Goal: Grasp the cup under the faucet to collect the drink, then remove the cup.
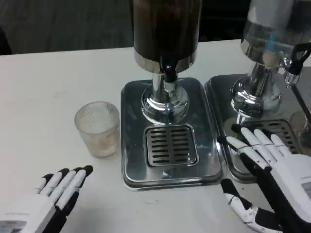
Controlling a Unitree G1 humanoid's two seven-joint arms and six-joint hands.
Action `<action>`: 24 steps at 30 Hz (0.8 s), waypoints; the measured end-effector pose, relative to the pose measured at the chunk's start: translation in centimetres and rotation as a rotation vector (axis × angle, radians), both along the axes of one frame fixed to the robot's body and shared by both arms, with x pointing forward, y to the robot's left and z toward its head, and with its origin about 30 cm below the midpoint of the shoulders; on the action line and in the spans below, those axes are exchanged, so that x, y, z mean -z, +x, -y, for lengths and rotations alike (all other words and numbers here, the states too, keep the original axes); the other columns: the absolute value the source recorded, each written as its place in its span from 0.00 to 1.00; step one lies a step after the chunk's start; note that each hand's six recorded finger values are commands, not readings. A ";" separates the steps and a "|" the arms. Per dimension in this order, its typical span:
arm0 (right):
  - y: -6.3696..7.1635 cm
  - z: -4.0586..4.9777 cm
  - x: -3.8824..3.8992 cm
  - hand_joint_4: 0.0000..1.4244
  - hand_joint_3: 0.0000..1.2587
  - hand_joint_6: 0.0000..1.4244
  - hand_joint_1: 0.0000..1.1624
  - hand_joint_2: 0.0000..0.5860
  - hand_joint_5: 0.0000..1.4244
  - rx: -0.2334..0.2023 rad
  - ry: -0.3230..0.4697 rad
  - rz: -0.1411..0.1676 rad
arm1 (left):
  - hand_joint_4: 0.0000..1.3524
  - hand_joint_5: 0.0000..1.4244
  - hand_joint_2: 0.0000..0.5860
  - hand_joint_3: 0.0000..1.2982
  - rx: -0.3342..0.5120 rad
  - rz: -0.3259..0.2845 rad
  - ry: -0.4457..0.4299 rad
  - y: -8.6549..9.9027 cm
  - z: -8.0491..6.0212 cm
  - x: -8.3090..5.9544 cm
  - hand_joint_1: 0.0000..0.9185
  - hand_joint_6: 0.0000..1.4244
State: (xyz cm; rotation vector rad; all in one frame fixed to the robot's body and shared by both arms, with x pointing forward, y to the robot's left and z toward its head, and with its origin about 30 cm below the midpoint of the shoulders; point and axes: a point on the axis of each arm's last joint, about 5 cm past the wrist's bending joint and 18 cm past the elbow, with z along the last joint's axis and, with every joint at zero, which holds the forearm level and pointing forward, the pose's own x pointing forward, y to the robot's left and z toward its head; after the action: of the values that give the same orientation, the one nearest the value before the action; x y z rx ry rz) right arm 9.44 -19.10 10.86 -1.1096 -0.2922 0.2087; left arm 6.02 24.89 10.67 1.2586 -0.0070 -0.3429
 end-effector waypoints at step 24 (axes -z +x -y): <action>0.1 0.53 -0.13 0.04 0.14 0.01 0.32 0.83 0.04 0.016 0.007 0.005 | 0.00 0.00 0.15 0.00 0.029 0.026 -0.024 0.2 0.7 -0.1 0.00 0.00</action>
State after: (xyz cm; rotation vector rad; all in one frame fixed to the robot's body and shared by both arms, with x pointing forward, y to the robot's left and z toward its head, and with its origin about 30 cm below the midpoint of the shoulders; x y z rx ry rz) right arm 9.57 -19.63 11.00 -1.1052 -0.2881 0.1909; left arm 6.18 24.19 10.81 1.2400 -0.0512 -0.3502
